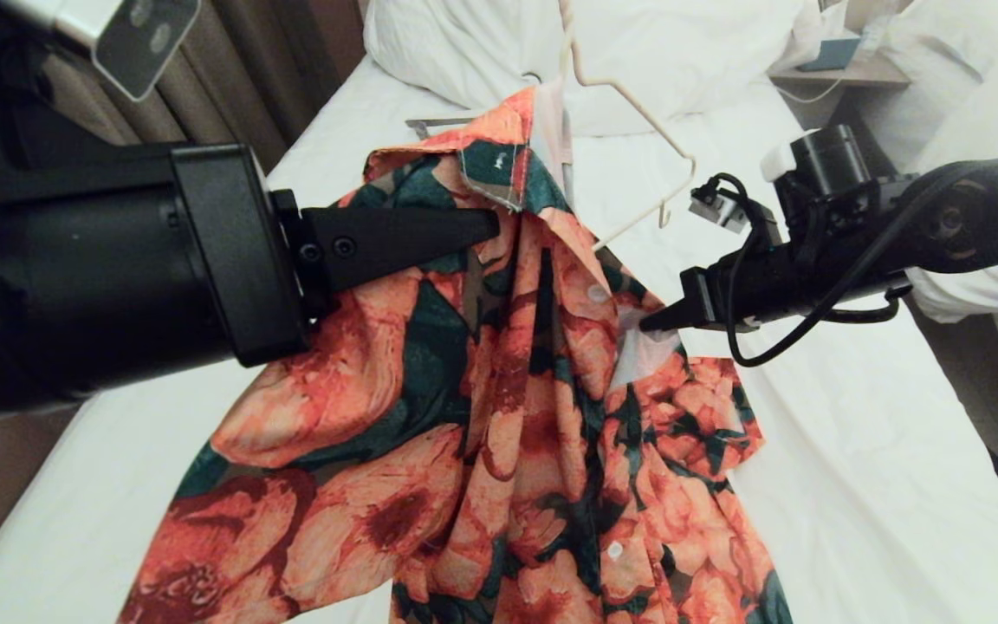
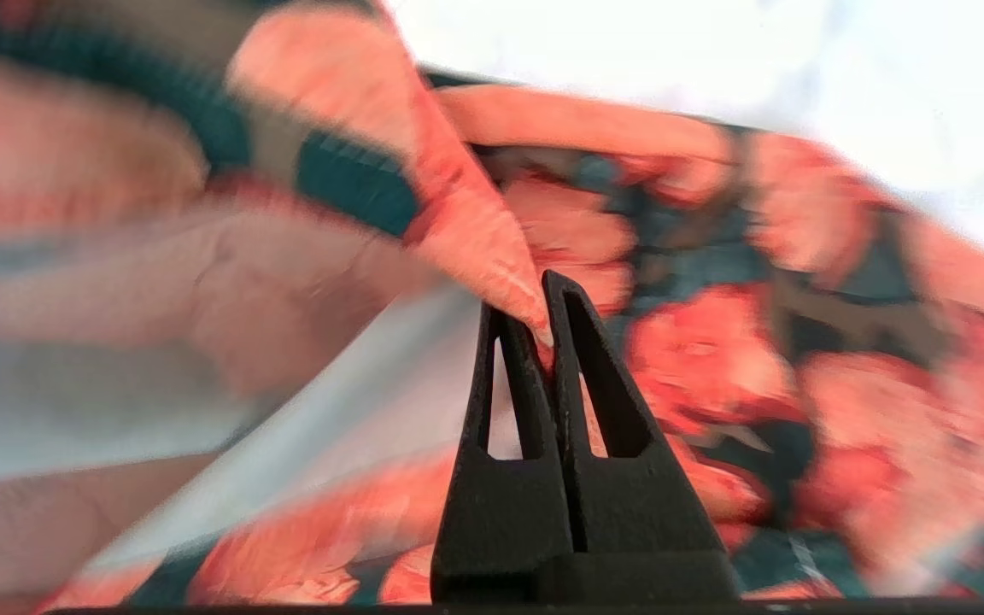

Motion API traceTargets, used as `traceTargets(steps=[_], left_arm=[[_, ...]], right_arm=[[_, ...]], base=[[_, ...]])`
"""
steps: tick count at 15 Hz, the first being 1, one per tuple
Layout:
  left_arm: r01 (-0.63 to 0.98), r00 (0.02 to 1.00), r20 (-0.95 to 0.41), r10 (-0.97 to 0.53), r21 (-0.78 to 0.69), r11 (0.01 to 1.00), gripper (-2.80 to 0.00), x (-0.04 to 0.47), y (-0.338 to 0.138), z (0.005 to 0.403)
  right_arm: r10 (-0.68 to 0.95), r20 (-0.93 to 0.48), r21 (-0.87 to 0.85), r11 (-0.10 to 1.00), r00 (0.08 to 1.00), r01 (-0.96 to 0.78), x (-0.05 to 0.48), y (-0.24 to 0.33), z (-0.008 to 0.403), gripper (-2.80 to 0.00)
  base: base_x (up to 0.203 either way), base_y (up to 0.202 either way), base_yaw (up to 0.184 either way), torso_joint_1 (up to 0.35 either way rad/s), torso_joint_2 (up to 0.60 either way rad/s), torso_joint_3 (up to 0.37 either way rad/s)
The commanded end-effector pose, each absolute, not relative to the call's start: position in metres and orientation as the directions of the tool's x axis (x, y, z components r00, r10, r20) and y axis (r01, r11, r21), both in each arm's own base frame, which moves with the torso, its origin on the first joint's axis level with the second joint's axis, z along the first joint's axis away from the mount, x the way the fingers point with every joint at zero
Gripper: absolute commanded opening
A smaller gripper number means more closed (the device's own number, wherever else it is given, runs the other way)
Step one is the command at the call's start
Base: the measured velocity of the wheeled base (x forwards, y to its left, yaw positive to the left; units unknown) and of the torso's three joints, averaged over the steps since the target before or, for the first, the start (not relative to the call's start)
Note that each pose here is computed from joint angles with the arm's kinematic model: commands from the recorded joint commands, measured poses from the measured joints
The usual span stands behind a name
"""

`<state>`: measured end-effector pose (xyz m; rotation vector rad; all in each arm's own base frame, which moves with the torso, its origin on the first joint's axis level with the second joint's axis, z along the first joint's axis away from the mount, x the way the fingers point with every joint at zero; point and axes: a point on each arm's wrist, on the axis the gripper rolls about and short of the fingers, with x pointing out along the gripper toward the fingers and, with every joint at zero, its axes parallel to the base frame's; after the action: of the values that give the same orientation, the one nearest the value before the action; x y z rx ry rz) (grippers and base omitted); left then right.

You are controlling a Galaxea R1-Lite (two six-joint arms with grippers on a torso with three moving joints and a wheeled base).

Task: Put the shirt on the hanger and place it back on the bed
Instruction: Hook the other side of the shirt onto the hanger

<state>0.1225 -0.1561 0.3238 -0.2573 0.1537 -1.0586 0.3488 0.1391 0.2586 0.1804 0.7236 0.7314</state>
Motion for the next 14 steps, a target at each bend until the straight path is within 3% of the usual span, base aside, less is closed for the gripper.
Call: traceTargets(steps=[1, 14], left_arm=[[0.858, 0.438, -0.023, -0.899, -0.288, 0.425, -2.80, 0.115, -0.165, 0.321], [0.841, 0.423, -0.153, -0.893, -0.301, 0.449, -2.80, 0.122, -0.191, 0.300]], right_arm=[[0.652, -0.525, 0.405, 0.757, 0.548, -0.513, 0.349, 0.125, 0.265, -2.80], [0.580, -0.477, 0.404, 0.812, 0.660, -0.421, 0.346, 0.074, 0.290, -2.80]], base=[[0.000, 0.000, 0.000, 0.000, 0.00, 0.000], [0.000, 0.000, 0.000, 0.000, 0.00, 0.000]])
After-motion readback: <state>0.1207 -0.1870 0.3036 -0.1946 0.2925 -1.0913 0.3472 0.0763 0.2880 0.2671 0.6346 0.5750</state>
